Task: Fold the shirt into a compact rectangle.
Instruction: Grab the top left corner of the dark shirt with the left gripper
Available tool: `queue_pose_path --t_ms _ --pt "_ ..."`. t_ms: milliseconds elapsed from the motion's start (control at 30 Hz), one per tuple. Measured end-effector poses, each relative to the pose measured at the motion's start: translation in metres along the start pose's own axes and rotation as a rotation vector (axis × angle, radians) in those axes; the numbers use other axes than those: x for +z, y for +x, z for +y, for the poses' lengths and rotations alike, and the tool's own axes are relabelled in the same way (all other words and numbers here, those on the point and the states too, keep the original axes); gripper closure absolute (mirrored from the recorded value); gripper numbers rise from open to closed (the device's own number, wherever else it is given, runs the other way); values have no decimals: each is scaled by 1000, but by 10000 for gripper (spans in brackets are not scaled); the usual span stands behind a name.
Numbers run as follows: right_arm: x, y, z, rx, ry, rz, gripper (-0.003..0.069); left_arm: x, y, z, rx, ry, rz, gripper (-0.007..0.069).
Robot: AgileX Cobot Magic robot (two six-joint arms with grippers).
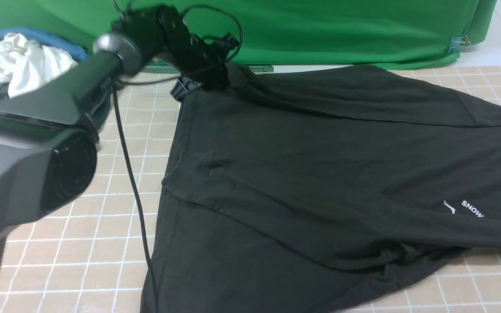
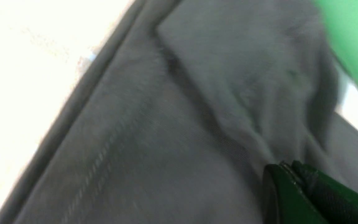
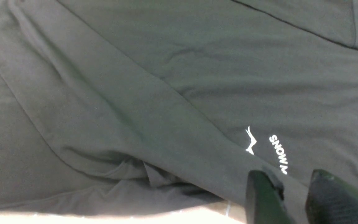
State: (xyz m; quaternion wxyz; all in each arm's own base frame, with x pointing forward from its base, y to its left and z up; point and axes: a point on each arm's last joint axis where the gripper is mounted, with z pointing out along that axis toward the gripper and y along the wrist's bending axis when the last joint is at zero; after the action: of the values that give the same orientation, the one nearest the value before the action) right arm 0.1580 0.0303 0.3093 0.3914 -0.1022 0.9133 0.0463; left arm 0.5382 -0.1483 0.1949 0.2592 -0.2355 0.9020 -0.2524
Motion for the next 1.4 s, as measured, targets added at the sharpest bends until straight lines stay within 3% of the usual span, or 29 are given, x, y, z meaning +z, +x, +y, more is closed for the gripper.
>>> queue_pose_path --t_ms 167,400,533,667,867,1000,1200,1400 --pt "0 -2 0 -1 2 -23 423 -31 -2 -11 31 -32 38 624" --pt "0 -2 0 -1 3 -27 421 -39 0 -9 42 -74 77 619" --pt "0 -2 0 -1 3 -27 421 -30 -4 4 40 -102 89 571" --pt "0 -3 0 -1 3 -28 421 -13 -15 22 36 -97 49 431" --pt "0 -3 0 -1 3 -28 421 8 -17 28 25 -13 8 221" --pt "0 -3 0 -1 3 -28 421 22 -16 30 -23 58 -15 147" --pt "0 -1 0 -1 1 -12 421 32 -17 28 -84 152 -50 128" --pt "0 -1 0 -1 1 -10 421 39 -15 30 -116 174 -52 123"
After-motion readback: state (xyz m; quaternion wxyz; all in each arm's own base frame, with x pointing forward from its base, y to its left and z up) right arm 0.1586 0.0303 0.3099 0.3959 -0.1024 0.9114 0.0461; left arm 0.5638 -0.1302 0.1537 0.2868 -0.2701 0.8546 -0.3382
